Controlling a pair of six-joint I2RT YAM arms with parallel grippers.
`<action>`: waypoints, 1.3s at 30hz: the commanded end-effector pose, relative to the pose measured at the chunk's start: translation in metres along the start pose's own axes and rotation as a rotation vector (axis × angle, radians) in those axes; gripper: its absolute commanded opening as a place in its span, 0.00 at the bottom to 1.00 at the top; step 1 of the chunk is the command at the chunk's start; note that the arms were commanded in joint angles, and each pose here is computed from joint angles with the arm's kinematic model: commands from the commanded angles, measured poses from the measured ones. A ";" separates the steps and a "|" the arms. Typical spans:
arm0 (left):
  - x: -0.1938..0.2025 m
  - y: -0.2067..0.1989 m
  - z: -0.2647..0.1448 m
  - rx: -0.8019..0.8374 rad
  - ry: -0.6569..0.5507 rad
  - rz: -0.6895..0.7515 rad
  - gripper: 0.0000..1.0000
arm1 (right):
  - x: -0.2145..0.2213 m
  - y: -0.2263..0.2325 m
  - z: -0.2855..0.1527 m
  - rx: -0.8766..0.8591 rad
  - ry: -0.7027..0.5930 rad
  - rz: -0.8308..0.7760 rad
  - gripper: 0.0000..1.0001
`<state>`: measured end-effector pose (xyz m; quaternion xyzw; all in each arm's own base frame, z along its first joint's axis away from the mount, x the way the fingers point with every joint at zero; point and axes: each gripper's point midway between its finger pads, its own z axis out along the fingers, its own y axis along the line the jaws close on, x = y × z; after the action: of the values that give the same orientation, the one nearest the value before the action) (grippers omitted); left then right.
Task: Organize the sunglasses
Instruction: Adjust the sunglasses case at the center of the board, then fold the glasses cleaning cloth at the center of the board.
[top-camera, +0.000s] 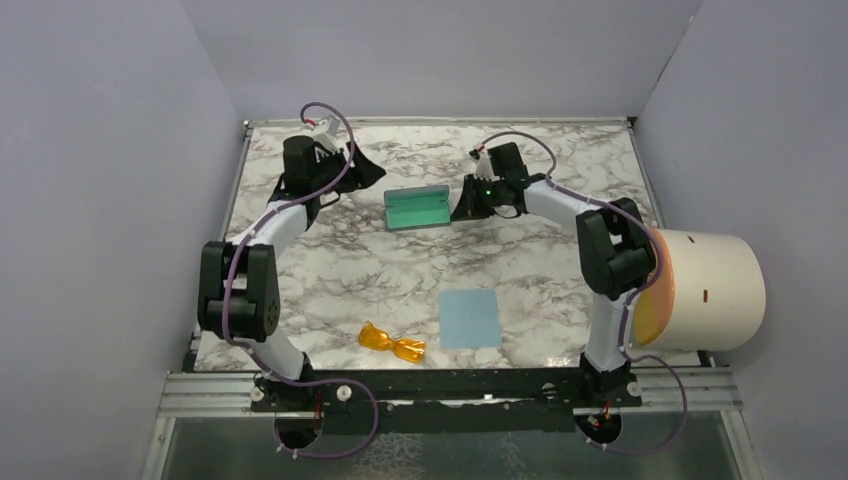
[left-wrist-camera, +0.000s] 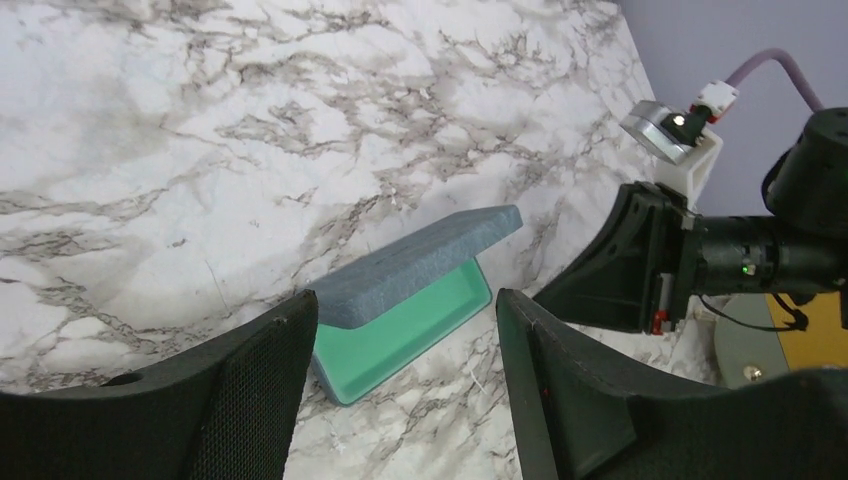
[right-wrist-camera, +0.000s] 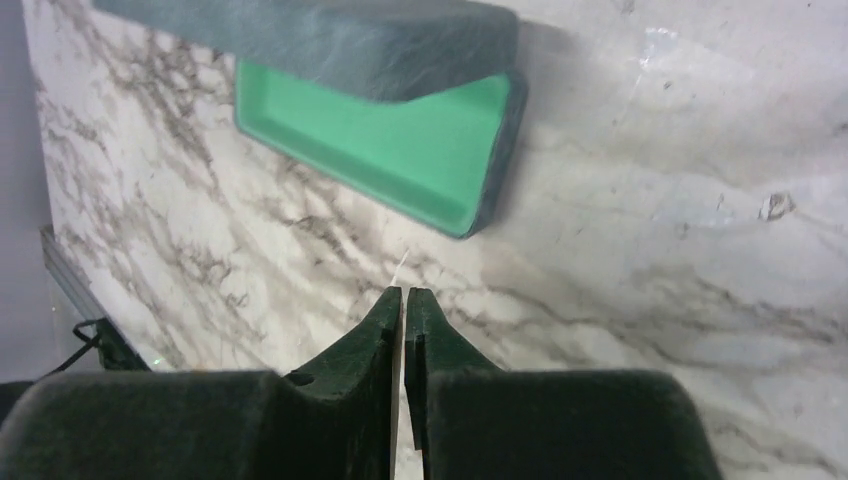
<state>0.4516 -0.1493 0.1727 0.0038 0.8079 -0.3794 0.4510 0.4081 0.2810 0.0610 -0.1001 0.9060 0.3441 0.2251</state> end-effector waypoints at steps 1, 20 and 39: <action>-0.020 -0.020 -0.014 -0.050 -0.063 0.085 0.69 | -0.025 0.040 -0.047 -0.064 -0.126 -0.087 0.05; 0.063 -0.100 -0.050 -0.092 0.046 0.184 0.69 | 0.011 0.063 -0.108 -0.091 -0.199 -0.128 0.68; 0.172 -0.109 -0.077 -0.097 0.266 0.135 0.68 | 0.079 0.052 -0.162 0.149 -0.181 0.064 0.62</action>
<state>0.2697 -0.2290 0.1361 0.0944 0.8745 -0.2986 0.3704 0.2829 0.2296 0.1780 -0.0579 0.8791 0.3454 0.3232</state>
